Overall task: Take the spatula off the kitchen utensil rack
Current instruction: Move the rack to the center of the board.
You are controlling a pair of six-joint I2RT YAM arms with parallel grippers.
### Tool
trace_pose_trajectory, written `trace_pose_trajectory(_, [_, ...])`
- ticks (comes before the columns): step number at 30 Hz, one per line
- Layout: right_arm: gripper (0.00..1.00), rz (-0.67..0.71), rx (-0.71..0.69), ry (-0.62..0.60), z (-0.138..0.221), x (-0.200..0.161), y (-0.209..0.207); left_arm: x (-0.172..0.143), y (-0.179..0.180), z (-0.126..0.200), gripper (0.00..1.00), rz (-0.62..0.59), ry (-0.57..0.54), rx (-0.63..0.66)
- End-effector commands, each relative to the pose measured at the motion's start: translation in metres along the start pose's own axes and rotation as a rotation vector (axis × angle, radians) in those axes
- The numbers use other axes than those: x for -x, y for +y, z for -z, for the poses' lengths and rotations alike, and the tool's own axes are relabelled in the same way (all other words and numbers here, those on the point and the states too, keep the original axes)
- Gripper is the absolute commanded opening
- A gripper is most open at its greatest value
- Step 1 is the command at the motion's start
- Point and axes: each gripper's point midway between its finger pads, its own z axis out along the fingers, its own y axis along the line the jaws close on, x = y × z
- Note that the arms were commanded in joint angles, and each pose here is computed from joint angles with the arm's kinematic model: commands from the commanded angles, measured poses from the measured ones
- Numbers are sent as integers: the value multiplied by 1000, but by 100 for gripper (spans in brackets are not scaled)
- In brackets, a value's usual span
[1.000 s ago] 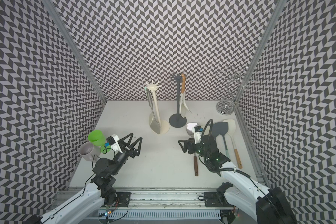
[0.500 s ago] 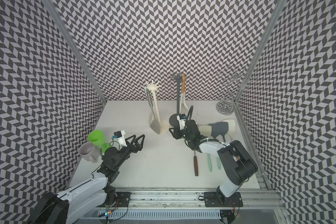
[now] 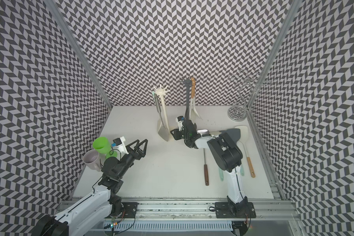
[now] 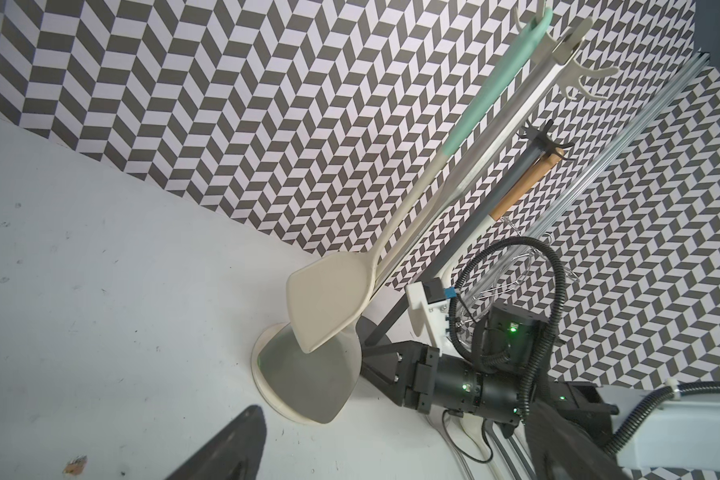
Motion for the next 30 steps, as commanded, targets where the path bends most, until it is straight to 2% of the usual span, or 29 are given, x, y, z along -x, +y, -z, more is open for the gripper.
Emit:
trace_pose_trajectory(1, [29, 4, 49, 9, -18, -3, 9, -2, 0, 3, 99, 1, 5, -12])
trace_pose_trajectory(16, [29, -16, 110, 52, -78, -7, 14, -1, -2, 5, 99, -2, -6, -28])
trace_pose_trajectory(30, [30, -74, 216, 6, -126, -6, 70, 7, -6, 11, 99, -7, -37, -33])
